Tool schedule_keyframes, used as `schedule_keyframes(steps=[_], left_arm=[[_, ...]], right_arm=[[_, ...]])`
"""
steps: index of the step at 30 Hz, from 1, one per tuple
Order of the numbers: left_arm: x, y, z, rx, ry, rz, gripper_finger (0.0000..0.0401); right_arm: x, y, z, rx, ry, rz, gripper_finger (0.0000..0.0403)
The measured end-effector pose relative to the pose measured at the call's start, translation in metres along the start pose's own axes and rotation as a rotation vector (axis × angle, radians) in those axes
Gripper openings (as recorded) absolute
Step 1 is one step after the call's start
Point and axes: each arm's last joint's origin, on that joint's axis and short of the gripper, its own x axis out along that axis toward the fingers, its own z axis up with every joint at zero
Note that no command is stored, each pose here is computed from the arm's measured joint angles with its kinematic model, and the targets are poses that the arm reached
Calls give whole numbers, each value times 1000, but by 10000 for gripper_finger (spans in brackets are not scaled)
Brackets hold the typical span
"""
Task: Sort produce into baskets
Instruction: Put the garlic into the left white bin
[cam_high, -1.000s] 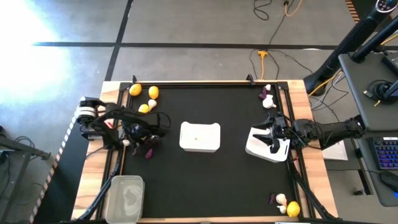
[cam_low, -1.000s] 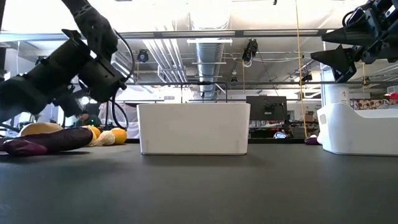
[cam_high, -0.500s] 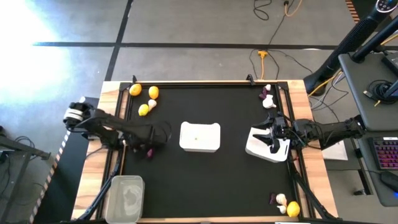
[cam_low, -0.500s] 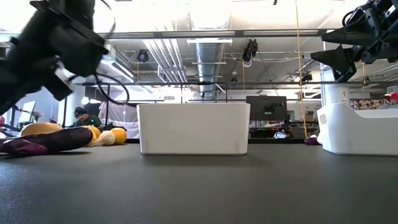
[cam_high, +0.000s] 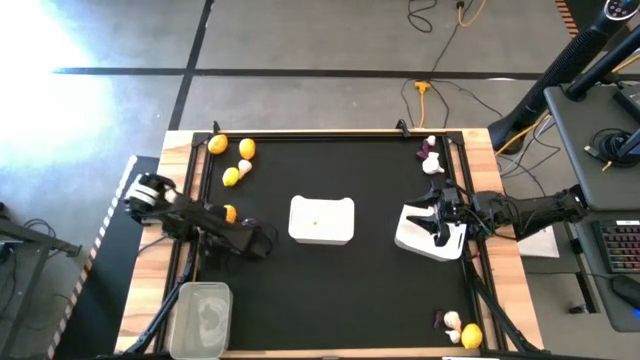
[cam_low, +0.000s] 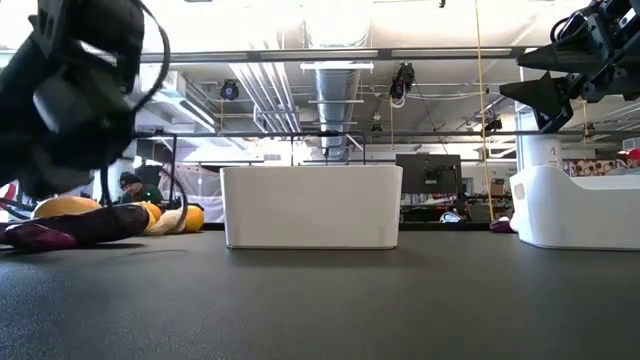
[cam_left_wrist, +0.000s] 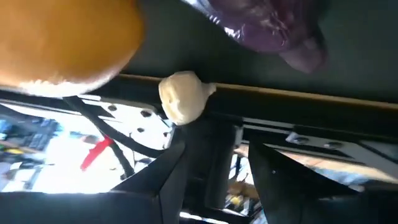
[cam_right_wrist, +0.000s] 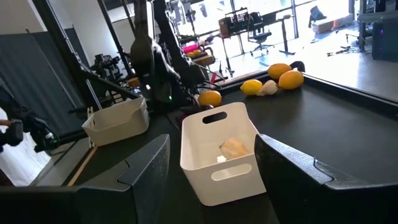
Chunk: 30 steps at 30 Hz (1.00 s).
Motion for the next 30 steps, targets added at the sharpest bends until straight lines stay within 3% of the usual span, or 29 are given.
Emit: schedule_keyframes(steps=[6, 13, 20, 24, 30], left_arm=[[14, -4, 24, 63, -3, 34, 155], [28, -3, 26, 65, 40, 68, 155], [29, 4, 29, 16, 34, 22, 151], [29, 5, 29, -2, 31, 14, 117], [24, 5, 27, -60, 23, -38, 30]], right_arm=[[0, 0, 0, 0, 0, 0, 228], [0, 0, 0, 0, 0, 0, 228], [0, 0, 0, 0, 0, 0, 228], [0, 0, 0, 0, 0, 0, 228], [0, 0, 0, 0, 0, 0, 228]])
